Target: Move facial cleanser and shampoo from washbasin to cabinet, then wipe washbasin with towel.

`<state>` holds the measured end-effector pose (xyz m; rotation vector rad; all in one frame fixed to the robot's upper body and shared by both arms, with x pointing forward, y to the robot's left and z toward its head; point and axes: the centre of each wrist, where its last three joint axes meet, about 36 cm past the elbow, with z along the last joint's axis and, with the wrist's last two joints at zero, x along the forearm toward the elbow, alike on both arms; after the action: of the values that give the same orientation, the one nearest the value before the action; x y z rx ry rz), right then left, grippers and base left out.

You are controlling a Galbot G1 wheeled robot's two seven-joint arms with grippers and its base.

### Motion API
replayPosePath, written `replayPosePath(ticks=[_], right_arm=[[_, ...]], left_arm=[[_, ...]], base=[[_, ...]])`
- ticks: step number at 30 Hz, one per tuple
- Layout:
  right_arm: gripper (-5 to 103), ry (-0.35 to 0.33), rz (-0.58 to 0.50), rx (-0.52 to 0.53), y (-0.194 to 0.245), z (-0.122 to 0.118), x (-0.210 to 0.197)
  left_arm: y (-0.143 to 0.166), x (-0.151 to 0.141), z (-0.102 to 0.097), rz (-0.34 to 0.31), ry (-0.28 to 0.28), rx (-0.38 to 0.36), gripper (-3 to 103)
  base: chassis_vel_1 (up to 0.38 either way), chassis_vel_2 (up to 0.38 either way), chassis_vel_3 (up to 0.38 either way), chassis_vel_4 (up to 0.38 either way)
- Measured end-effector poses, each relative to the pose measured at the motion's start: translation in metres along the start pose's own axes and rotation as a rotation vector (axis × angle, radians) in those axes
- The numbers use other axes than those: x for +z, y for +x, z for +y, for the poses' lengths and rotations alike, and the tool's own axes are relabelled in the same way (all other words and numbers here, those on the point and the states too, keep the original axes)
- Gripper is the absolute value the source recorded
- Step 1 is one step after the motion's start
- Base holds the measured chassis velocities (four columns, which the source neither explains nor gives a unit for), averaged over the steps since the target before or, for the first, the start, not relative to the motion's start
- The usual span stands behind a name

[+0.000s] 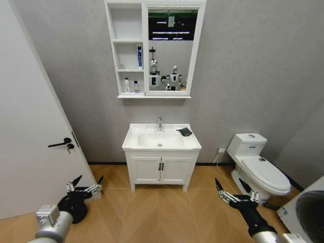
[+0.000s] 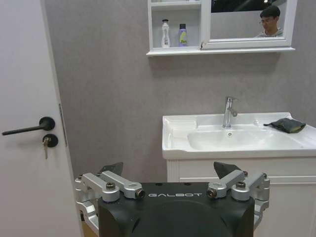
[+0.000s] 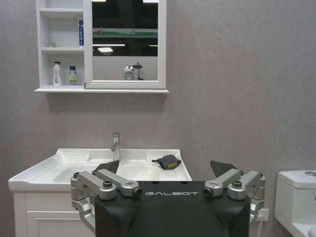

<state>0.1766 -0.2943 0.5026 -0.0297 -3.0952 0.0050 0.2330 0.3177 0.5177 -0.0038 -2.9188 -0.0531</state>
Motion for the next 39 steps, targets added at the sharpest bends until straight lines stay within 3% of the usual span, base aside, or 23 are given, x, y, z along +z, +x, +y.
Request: replayPosePath(ticks=[12,39], right_arm=[[100,0.000,0.000,0.000,0.0000,0.0000,0.0000],[100,0.000,0.000,0.000,0.0000,0.0000,0.0000]], left_arm=[[0.0000,0.0001,0.0000,0.000,0.000,0.000,100],[0.0000,0.0000,0.0000,0.000,0.000,0.000,100]], base=[[0.260,-0.239,-0.261,0.251],[-0.020,0.007,0.014,-0.005]])
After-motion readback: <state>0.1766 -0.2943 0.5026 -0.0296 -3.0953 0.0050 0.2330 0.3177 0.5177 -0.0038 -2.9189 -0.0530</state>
